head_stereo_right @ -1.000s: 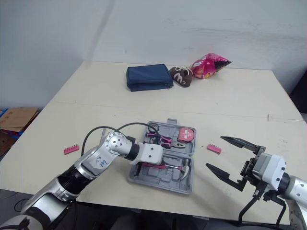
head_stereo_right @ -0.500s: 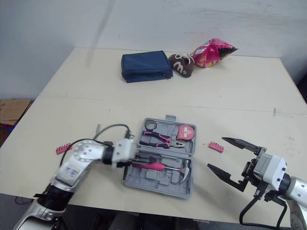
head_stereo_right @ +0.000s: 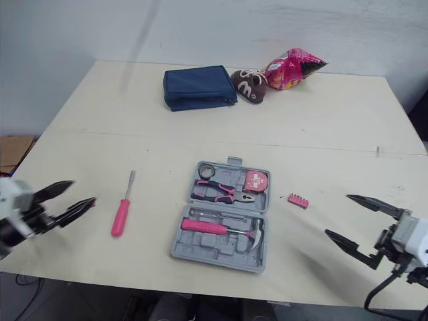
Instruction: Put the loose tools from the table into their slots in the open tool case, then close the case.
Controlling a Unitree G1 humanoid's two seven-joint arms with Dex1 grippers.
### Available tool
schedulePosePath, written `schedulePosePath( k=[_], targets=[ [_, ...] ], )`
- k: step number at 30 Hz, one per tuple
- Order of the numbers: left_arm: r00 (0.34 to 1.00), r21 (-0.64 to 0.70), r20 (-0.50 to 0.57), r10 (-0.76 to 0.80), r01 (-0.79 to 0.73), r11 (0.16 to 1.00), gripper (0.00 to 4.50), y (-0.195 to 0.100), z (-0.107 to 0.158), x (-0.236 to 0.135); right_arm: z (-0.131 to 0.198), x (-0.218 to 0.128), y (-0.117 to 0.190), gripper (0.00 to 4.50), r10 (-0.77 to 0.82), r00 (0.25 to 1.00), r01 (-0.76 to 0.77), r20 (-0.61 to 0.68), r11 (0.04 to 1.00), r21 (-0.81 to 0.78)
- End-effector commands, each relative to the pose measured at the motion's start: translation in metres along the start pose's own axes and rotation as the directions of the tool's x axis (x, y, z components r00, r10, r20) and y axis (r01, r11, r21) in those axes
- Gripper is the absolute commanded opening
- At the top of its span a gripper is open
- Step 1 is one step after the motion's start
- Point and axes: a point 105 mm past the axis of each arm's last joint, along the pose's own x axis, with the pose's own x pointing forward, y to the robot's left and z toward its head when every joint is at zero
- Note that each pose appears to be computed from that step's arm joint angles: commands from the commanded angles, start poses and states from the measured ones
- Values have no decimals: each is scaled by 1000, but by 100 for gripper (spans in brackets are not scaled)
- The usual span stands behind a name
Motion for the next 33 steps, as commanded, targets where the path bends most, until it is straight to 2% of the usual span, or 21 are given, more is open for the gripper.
schedulePosePath(
  k=[1,4,9,12,18,22,25,30,33],
  targets=[
    [964,102,59,260,-264,959,446,51,18,-38,-3,-16,-13,450,-33,999,32,-18,997,-65],
    [925,73,-19,379,-377,923,446,76,2,-73,-19,-34,-22,450,-81,995,75,-64,994,-84],
    [855,91,-133,502,-494,865,446,99,-24,-118,-34,-52,-23,450,-89,990,83,-107,995,-59],
    [858,82,-143,494,-487,870,446,99,-28,-120,-40,-57,-20,450,-73,990,70,-120,997,-30],
    [894,67,-105,436,-431,900,446,88,-23,-101,-37,-51,-17,450,-44,996,42,-78,999,-29],
    [937,54,-76,342,-339,939,446,69,-16,-79,-28,-34,-13,450,-12,1000,12,-4,1000,-21],
    [982,80,-105,159,-151,985,446,42,-15,-64,-11,-14,0,450,47,994,-47,97,999,3],
    [984,131,-169,-64,86,988,446,29,-13,-43,29,22,22,450,151,954,-157,257,988,0],
    [970,176,-199,-142,178,968,446,29,-15,-23,43,37,31,450,200,932,-203,302,979,-21]
  ],
)
